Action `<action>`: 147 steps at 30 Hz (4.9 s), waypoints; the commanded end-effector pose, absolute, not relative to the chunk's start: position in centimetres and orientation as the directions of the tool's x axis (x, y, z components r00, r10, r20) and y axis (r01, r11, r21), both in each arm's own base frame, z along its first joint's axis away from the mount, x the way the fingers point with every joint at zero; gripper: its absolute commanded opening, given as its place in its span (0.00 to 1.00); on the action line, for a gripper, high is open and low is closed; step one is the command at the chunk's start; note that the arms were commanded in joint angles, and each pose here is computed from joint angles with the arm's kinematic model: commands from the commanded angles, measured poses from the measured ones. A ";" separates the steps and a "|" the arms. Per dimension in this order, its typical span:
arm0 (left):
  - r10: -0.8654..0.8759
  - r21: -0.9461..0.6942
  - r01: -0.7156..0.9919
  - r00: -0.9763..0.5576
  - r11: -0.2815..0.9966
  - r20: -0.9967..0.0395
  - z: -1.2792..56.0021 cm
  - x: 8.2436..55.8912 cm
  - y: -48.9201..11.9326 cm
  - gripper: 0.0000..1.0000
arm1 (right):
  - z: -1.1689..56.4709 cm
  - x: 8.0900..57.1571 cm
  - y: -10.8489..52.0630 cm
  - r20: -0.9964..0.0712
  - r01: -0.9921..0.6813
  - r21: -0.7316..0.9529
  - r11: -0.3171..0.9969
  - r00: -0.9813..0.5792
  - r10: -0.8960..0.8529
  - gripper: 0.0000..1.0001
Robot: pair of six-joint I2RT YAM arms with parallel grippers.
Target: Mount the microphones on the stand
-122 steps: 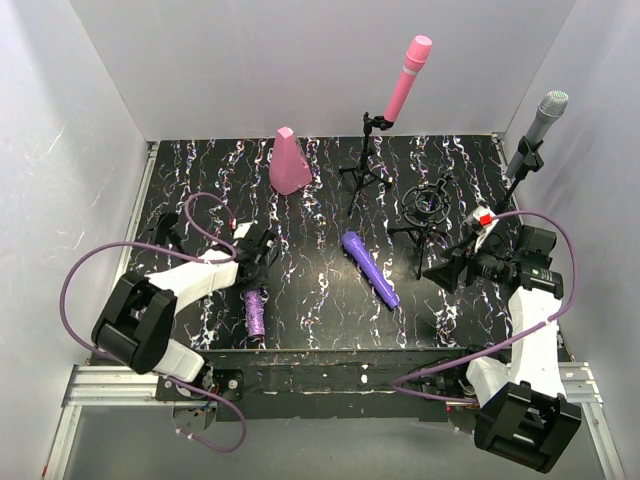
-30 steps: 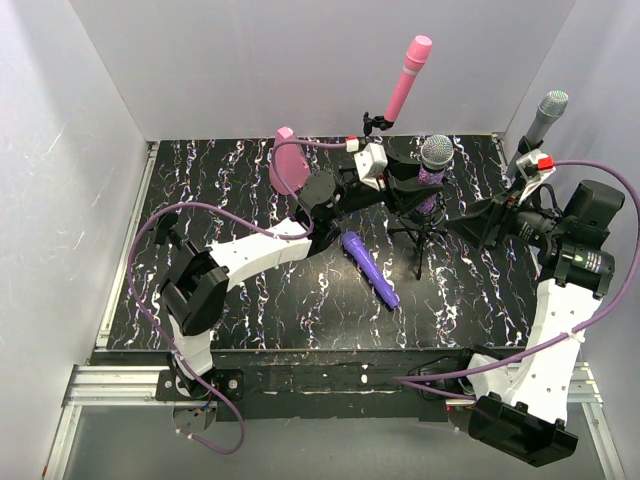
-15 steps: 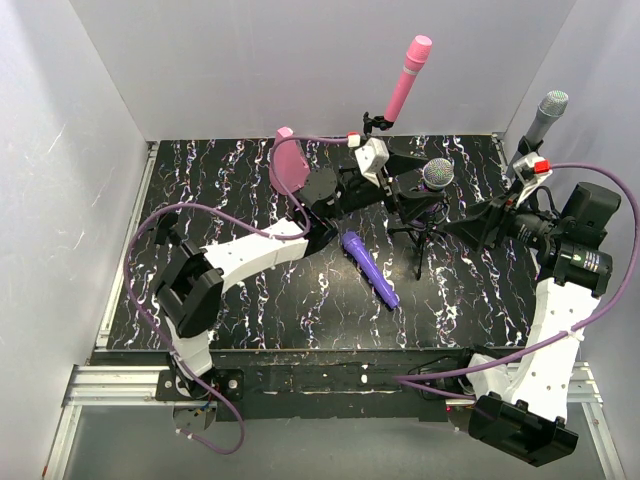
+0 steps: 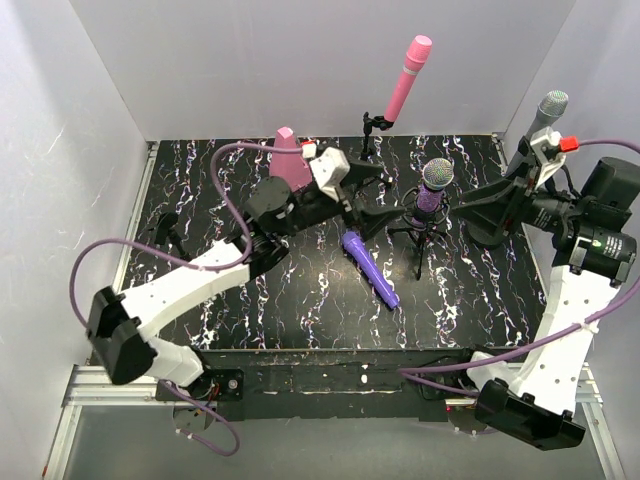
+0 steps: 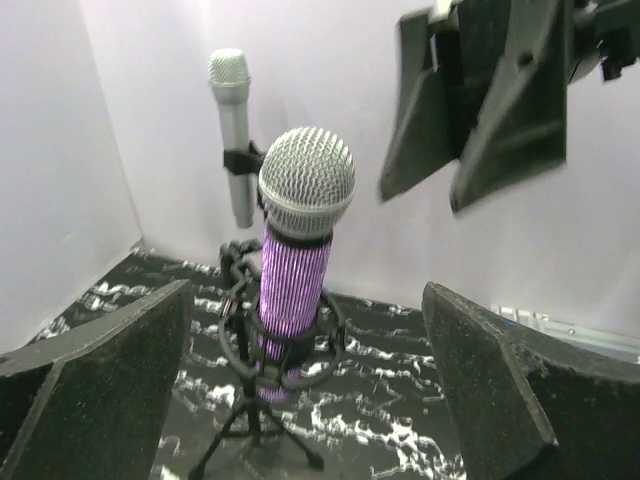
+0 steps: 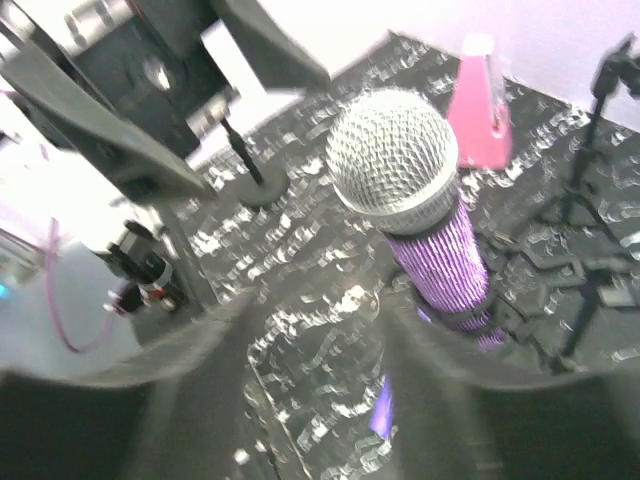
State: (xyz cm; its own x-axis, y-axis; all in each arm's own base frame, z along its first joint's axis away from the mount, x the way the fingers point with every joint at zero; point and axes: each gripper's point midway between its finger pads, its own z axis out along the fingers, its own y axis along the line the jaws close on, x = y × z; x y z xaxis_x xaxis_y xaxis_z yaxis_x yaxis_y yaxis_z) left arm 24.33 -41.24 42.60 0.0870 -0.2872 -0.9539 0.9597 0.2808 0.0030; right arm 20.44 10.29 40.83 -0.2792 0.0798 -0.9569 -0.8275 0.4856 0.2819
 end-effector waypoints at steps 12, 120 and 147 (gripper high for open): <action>-0.092 -0.157 0.842 -0.128 0.516 -0.987 33.1 23.1 -33.1 0.98 | 51.7 21.0 13.7 -0.810 -0.790 0.570 0.224 -0.494 0.316 0.02; 0.179 -0.154 0.505 -0.551 0.850 -0.815 16.4 22.9 -24.7 0.98 | 15.5 22.6 6.8 -0.882 -0.651 0.185 0.736 -0.441 -0.168 0.80; -0.042 -0.415 0.757 -0.459 0.504 -0.887 24.6 25.9 -38.9 0.93 | 10.3 27.9 6.6 -0.799 -0.542 0.280 0.792 -0.589 -0.121 0.77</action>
State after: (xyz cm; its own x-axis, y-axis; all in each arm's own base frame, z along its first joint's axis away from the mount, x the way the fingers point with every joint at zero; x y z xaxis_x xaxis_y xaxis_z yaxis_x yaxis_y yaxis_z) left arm 25.64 -36.13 19.25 -0.5269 0.0440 -0.8488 0.6697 0.6364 -0.3827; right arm 27.58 5.77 9.46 -0.5557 -0.2024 -0.8064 -0.5731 0.7959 0.1952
